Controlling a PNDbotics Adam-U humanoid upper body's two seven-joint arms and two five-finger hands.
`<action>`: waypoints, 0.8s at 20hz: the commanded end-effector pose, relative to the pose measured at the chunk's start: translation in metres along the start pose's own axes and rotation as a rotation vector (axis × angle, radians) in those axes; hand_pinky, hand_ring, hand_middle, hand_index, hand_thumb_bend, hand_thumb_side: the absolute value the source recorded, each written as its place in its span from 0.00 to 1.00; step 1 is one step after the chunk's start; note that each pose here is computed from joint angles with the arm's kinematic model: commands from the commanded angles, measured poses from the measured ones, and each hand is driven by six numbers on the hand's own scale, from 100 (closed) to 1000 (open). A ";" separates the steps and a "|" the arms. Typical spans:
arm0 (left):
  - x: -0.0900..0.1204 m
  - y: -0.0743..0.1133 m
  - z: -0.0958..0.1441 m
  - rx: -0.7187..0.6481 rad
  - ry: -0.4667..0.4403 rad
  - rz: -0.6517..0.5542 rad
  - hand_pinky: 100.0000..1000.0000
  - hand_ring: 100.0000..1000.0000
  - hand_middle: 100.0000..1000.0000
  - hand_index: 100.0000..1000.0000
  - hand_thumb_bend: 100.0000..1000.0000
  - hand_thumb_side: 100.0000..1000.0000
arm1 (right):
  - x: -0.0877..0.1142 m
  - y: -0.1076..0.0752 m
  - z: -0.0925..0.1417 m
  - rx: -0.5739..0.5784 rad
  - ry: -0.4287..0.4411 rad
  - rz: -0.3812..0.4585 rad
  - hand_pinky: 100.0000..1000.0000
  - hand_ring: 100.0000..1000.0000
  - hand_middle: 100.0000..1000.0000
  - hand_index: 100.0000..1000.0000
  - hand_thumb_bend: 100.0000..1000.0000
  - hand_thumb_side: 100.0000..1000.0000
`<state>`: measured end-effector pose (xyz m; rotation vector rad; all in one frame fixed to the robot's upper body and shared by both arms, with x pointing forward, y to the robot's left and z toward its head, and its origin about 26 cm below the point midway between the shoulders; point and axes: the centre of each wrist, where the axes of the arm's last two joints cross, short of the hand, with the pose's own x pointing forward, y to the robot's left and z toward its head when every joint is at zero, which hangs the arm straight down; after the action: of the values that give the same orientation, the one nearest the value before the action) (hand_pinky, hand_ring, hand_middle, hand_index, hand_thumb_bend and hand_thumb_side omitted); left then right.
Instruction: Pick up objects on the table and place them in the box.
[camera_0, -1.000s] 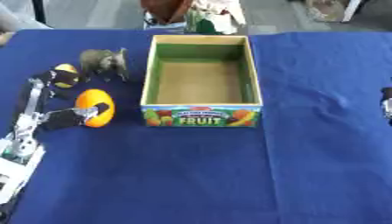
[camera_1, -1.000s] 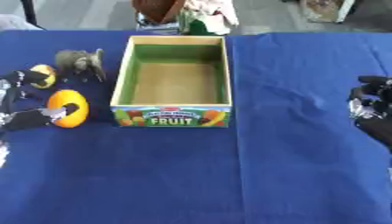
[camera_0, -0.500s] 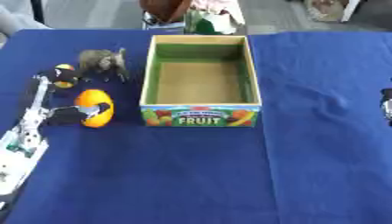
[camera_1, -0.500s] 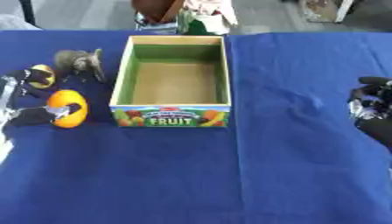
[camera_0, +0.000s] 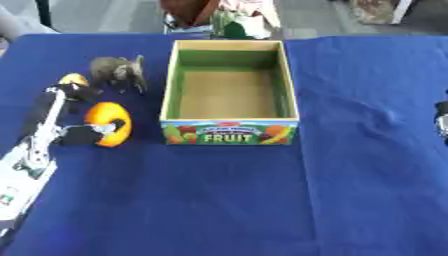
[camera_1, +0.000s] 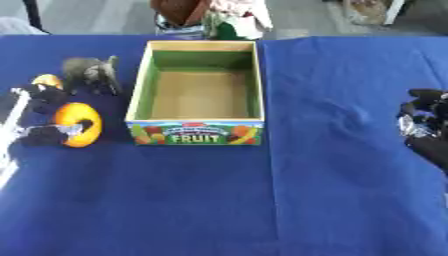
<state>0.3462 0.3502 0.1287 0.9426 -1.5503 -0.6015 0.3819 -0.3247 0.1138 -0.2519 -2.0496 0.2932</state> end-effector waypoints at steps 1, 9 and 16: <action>0.003 0.017 -0.002 0.017 -0.026 -0.081 0.57 0.67 0.43 0.60 0.54 0.12 | 0.005 -0.006 -0.003 -0.003 -0.019 0.015 0.51 0.66 0.47 0.68 0.00 0.01; 0.011 0.025 -0.001 0.064 -0.035 -0.169 0.47 0.50 0.16 0.33 0.48 0.12 | 0.005 -0.006 -0.003 -0.005 -0.017 0.015 0.51 0.66 0.47 0.68 0.00 0.01; 0.026 0.035 0.000 0.156 -0.070 -0.155 0.41 0.43 0.00 0.17 0.43 0.08 | 0.005 -0.007 -0.002 -0.006 -0.015 0.014 0.51 0.66 0.47 0.68 0.00 0.01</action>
<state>0.3397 0.3425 0.1510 1.1173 -1.5701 -0.6418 0.3806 -0.3256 0.1112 -0.2529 -2.0421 0.2919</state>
